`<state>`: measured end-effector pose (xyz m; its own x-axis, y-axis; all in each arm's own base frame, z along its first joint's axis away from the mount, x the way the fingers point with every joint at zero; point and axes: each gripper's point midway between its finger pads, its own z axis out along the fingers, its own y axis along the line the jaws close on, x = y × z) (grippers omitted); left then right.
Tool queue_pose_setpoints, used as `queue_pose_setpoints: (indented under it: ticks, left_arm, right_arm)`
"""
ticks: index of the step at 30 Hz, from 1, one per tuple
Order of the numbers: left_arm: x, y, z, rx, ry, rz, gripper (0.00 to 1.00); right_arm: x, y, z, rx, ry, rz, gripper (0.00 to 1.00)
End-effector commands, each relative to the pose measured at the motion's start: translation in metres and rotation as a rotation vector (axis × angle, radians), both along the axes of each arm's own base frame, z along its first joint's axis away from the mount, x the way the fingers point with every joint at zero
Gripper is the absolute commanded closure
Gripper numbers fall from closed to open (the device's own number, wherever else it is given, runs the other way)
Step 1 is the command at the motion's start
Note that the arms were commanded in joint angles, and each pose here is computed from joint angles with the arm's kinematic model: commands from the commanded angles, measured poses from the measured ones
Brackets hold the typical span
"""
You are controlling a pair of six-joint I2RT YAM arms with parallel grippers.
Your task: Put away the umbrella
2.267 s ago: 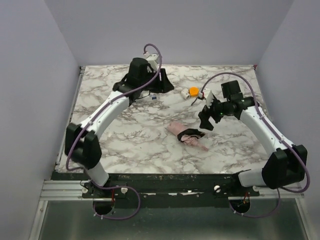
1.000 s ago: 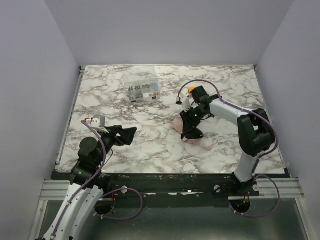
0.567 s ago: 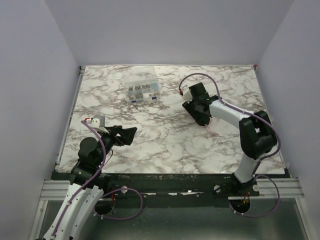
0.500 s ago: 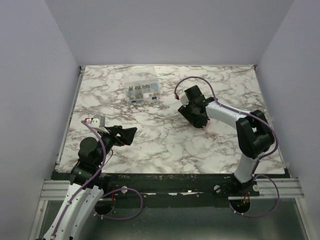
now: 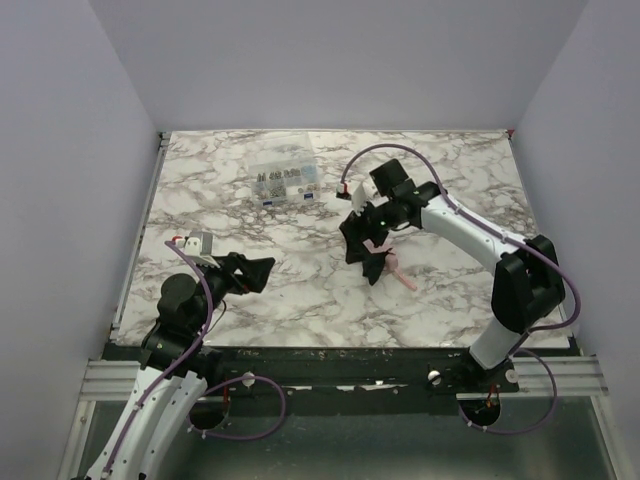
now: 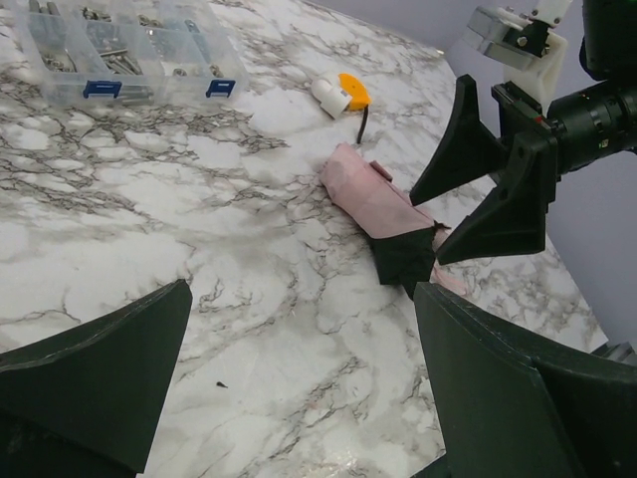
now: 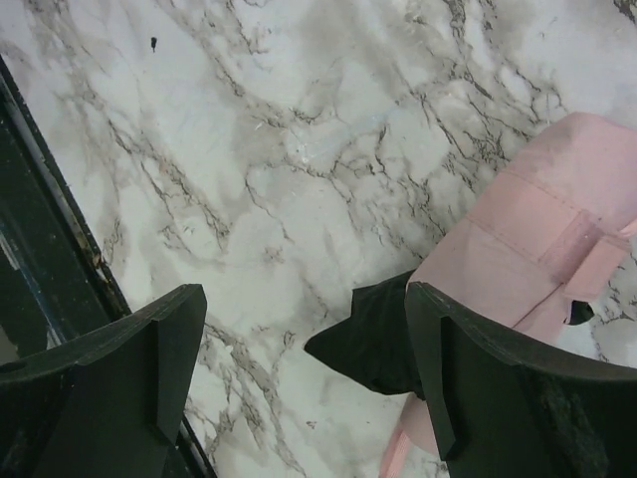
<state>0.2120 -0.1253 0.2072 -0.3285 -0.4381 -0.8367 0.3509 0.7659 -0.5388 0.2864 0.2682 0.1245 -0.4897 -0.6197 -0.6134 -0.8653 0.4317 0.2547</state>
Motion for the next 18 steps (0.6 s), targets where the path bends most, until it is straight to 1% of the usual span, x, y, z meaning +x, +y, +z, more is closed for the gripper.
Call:
queue_pose_setpoints:
  ticks: [1, 4, 6, 9, 14, 17, 18]
  left_arm:
    - [-0.004, -0.005, 0.011, -0.025, -0.020, -0.035, 0.02]
    - [-0.005, -0.010, 0.007, -0.039, -0.003, -0.061, 0.01]
    - [-0.005, -0.015, 0.002, -0.055, 0.010, -0.080, 0.02]
    - [-0.007, -0.025, -0.002, -0.103, 0.032, -0.129, 0.02]
    - [-0.009, -0.041, -0.006, -0.177, 0.067, -0.211, 0.02]
    - [-0.008, -0.044, -0.008, -0.185, 0.081, -0.225, 0.02]
    - [-0.008, -0.044, -0.007, -0.187, 0.081, -0.227, 0.02]
  right_arm:
    - [0.014, -0.011, 0.022, 0.058, 0.006, -0.077, 0.12]
    - [0.056, -0.048, 0.027, 0.077, -0.058, -0.231, 0.11]
    - [0.063, -0.063, 0.025, 0.100, -0.056, -0.265, 0.10]
    - [0.046, -0.068, 0.005, 0.105, 0.002, -0.252, 0.10]
    - [0.030, -0.081, -0.032, 0.057, 0.076, -0.349, 0.13]
    - [0.014, -0.079, -0.050, 0.046, 0.170, -0.324, 0.15]
    - [0.010, -0.077, -0.055, 0.051, 0.202, -0.311, 0.17]
